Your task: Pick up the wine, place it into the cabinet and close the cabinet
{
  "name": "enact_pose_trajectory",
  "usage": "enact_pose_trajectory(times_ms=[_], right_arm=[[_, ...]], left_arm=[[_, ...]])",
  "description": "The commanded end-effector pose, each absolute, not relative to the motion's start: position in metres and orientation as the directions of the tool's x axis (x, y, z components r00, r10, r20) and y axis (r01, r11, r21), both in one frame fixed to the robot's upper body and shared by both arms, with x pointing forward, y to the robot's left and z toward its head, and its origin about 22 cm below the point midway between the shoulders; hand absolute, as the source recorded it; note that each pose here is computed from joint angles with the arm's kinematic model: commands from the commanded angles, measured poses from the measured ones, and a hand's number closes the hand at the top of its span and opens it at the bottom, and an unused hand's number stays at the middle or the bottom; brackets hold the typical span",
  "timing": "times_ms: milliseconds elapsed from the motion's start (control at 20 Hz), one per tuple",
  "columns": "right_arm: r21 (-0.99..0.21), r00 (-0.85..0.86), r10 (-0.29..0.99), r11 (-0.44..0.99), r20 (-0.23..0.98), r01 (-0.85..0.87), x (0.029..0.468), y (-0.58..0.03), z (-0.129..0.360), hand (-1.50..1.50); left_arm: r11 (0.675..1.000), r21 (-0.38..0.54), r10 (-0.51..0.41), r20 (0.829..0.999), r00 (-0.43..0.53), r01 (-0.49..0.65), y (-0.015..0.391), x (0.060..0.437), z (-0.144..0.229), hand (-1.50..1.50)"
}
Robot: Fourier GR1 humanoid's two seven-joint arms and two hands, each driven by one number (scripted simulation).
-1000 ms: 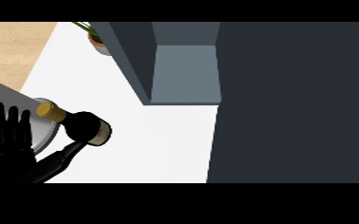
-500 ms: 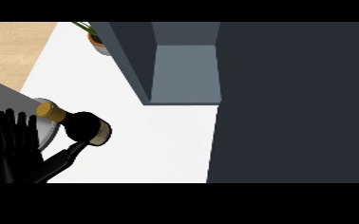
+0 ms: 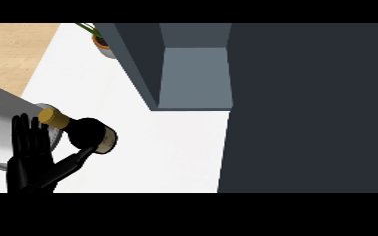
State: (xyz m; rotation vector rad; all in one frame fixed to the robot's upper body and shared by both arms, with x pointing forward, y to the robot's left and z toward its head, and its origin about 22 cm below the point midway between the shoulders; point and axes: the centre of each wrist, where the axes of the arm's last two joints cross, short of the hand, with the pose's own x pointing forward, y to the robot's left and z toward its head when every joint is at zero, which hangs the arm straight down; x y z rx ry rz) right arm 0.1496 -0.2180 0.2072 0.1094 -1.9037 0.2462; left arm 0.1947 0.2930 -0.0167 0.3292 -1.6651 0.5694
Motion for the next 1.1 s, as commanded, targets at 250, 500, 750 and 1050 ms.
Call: enact_pose_trajectory(times_ms=[250, 500, 750, 1050], right_arm=[[-0.098, -0.378, -0.001, 0.965, 0.926, -0.243, 0.115, -0.226, 0.219, -1.50], [-0.086, -0.384, -0.014, 0.966, 0.923, -0.244, 0.111, -0.218, 0.214, -1.50], [-0.051, -0.370, -0.050, 0.965, 0.928, -0.259, 0.102, -0.216, 0.227, -1.50], [-0.097, -0.389, -0.002, 0.967, 0.921, -0.235, 0.123, -0.225, 0.215, -1.50]], left_arm=[[0.842, -0.210, 0.137, 0.974, -0.181, -0.496, 0.299, 0.187, -0.050, -1.50], [0.838, -0.209, 0.134, 0.974, -0.182, -0.504, 0.298, 0.197, -0.064, -1.50], [0.842, -0.189, 0.123, 0.979, -0.161, -0.506, 0.298, 0.210, -0.076, -1.50], [0.841, -0.205, 0.140, 0.976, -0.165, -0.500, 0.290, 0.214, -0.075, -1.50]])
